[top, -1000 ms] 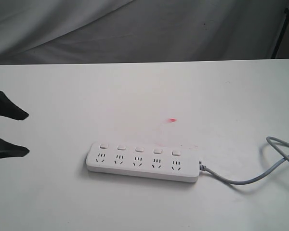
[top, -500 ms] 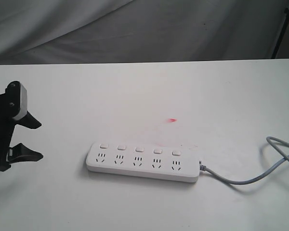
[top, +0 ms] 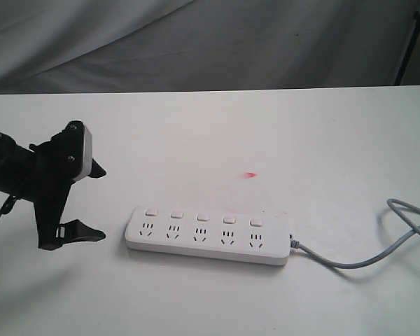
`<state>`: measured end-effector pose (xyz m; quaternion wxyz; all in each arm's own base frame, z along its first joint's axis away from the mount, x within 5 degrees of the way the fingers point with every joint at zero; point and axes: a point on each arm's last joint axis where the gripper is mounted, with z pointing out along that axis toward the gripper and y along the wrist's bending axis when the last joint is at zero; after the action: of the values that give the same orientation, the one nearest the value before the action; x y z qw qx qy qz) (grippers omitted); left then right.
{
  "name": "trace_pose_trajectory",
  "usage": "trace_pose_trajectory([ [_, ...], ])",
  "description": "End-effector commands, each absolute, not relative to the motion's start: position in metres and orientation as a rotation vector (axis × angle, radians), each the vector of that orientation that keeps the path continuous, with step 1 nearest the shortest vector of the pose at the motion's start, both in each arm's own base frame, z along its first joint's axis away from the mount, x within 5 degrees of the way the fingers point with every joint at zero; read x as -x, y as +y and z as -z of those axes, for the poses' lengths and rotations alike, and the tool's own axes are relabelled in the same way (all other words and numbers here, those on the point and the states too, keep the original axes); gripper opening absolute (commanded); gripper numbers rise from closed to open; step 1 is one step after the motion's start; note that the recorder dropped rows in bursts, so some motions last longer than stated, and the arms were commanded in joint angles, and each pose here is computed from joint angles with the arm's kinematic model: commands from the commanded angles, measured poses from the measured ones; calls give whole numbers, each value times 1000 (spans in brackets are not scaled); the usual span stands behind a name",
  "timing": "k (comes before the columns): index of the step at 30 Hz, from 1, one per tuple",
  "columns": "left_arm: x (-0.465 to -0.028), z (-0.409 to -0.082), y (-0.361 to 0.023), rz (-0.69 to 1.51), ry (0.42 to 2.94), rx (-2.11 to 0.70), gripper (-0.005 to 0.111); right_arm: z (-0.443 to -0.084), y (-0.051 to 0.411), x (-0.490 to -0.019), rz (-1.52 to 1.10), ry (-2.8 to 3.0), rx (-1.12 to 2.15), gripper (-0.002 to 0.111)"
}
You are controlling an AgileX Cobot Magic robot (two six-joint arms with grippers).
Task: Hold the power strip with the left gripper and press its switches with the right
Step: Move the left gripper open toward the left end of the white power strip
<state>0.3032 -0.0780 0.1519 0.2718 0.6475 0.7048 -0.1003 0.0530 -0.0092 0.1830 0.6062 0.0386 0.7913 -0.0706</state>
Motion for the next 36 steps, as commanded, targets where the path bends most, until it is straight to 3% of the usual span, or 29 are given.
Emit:
trace_pose_trajectory([
  [1, -301, -147, -93, 271, 1863, -1801, 99, -182, -9, -53, 163, 1826, -80, 0],
  [12, -302, -122, -112, 333, 1849, -1911, 99, -182, -9, -53, 163, 1826, -80, 0],
  [22, -304, -132, -123, 521, 1794, -1915, 99, -182, -9, -53, 163, 1826, -80, 0],
  [36, -315, -141, -126, 495, 1761, -1907, 99, -182, -9, -53, 163, 1826, -80, 0],
])
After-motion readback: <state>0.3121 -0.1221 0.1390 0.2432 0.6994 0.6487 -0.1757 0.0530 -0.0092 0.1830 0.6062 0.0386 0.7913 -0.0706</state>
